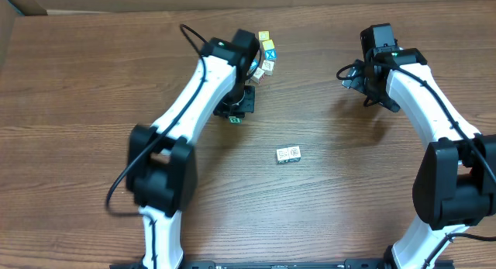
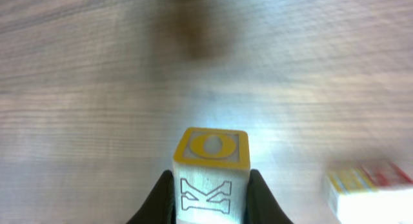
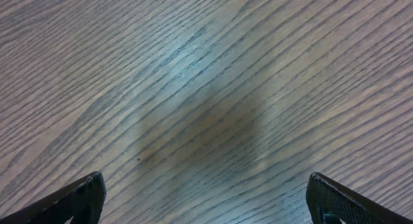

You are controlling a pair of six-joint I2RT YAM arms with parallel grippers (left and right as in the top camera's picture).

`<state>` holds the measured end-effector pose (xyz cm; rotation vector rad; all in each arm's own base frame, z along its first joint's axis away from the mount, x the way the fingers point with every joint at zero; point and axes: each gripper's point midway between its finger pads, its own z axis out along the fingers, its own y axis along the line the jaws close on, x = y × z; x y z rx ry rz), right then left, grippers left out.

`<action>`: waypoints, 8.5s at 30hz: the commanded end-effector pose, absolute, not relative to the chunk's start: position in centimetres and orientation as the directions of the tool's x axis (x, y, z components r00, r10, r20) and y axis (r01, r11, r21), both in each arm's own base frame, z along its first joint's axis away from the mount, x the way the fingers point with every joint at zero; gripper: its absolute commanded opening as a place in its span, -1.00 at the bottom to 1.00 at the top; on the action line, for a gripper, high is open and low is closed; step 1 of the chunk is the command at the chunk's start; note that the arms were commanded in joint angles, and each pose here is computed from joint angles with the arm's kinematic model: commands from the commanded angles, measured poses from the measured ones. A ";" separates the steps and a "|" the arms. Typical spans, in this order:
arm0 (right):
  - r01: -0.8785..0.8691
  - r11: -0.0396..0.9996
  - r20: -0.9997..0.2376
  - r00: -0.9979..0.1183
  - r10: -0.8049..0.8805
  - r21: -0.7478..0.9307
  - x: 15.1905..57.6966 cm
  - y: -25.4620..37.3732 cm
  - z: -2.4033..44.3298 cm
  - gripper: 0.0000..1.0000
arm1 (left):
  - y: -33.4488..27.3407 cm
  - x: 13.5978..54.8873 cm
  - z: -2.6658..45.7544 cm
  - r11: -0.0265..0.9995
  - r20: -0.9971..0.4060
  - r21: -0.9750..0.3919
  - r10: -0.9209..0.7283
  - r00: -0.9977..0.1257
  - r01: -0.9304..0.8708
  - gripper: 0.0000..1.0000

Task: Flip 4 blocks

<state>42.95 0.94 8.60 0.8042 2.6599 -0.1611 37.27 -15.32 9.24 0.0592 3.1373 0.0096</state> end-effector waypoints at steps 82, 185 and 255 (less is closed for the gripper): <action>0.549 0.835 -0.398 -0.763 0.509 0.016 43.4 1.0 10.1 1.00 | -11.5 22.4 8.9 0.986 0.113 0.119 -0.132 -0.985 -0.119 -0.91; 0.549 0.835 -0.398 -0.763 0.509 0.016 43.4 1.0 10.1 1.00 | -20.5 21.6 1.9 0.994 0.160 -0.111 0.019 -0.987 0.001 -0.92; 0.549 0.835 -0.398 -0.763 0.509 0.016 43.4 1.0 10.1 1.00 | -21.9 25.5 1.5 0.989 -0.017 -0.148 -0.010 -1.000 -0.007 -0.92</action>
